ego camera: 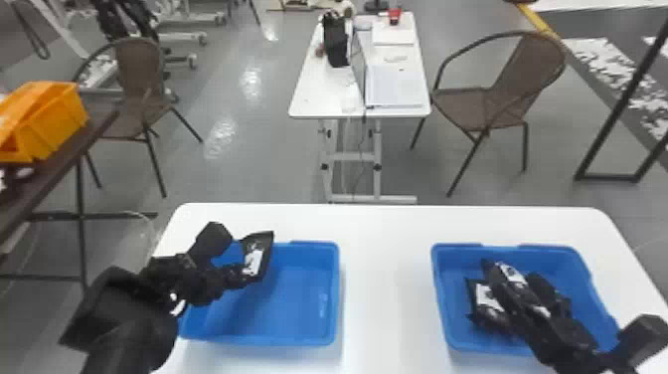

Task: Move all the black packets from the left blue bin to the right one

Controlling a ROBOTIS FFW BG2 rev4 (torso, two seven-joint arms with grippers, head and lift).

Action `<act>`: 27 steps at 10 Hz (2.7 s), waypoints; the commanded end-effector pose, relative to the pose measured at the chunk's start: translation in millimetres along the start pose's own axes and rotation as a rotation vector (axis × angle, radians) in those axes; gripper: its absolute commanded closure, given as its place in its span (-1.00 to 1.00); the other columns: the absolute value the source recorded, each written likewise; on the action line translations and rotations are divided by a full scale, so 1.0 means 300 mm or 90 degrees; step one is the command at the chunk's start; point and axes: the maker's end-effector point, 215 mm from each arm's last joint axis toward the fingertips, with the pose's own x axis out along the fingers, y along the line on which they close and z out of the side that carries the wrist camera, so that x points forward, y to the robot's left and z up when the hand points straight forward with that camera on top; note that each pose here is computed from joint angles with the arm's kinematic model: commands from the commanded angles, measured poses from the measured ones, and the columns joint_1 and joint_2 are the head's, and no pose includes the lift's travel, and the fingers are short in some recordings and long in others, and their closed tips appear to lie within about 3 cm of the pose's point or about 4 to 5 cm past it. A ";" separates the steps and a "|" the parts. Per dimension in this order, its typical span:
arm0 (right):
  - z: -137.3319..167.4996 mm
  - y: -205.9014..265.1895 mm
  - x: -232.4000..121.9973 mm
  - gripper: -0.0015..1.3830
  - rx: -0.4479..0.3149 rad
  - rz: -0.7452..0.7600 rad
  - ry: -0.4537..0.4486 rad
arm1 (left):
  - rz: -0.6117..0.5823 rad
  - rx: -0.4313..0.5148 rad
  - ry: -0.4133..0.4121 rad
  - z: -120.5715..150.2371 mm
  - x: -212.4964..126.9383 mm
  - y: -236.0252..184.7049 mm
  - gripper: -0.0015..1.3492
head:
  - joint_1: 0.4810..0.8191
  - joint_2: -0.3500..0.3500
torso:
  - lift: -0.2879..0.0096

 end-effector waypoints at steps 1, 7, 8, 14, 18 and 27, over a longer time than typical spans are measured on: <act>0.002 0.010 0.003 -0.59 0.000 0.007 -0.001 | 0.011 0.020 -0.073 0.140 -0.057 -0.024 0.81 | 0.27 0.21 | 0.94; 0.063 0.295 0.180 -0.59 -0.011 0.164 0.000 | -0.133 0.091 -0.314 0.714 -0.057 -0.358 0.81 | 0.27 -0.16 | 0.94; 0.071 0.350 0.220 -0.60 -0.013 0.188 0.000 | -0.158 0.099 -0.323 0.767 -0.040 -0.398 0.81 | 0.27 -0.18 | 0.94; 0.112 0.567 0.363 -0.60 -0.021 0.272 -0.002 | -0.264 0.135 -0.340 0.910 0.039 -0.598 0.81 | 0.27 -0.23 | 0.94; 0.053 0.602 0.394 -0.10 -0.014 0.284 0.027 | -0.280 0.131 -0.359 0.958 0.031 -0.638 0.81 | 0.27 -0.20 | 0.94; 0.081 0.525 0.369 0.85 0.027 0.250 -0.011 | -0.245 0.049 -0.401 0.941 0.014 -0.570 -0.41 | 0.27 -0.23 | 0.94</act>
